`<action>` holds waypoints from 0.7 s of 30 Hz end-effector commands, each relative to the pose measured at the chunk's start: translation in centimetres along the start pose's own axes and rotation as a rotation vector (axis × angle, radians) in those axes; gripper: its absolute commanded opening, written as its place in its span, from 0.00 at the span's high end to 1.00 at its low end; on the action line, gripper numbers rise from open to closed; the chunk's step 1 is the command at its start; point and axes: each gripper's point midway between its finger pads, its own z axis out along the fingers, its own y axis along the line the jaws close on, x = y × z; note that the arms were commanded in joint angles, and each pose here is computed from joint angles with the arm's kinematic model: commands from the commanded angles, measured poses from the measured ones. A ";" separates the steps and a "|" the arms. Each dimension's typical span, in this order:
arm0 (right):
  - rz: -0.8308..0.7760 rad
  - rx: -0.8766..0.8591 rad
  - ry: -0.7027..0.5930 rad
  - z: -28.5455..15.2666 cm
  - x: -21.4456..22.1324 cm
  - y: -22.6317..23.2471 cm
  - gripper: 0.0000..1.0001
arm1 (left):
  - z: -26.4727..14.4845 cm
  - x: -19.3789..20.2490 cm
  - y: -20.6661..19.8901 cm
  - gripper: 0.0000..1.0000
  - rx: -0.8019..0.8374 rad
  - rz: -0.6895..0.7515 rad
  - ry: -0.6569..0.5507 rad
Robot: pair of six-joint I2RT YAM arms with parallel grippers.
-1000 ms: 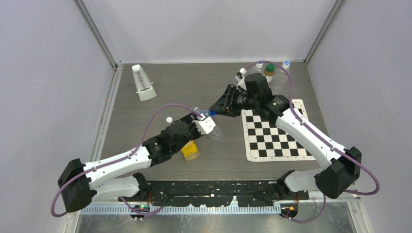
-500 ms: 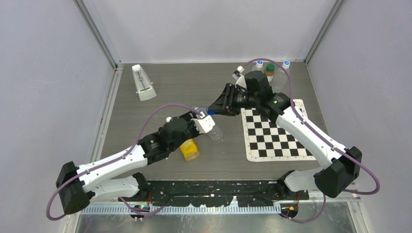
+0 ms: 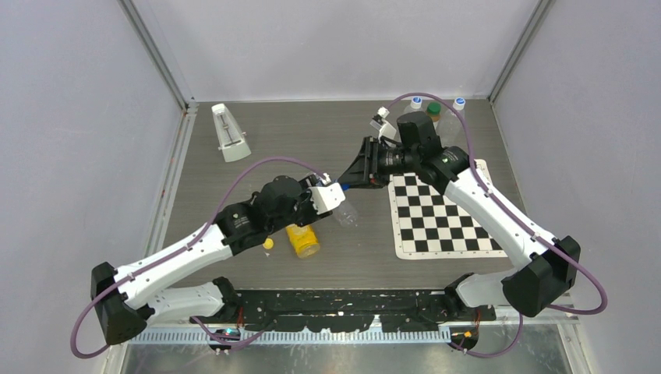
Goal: Screw on the bottle caps
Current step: Screw the bottle cap onto the plastic bottle.
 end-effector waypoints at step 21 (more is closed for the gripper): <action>-0.175 0.627 0.159 -0.5 4.2 -17.1 1.00 | -1.3 3.9 0.2 1.00 0.164 -0.113 0.219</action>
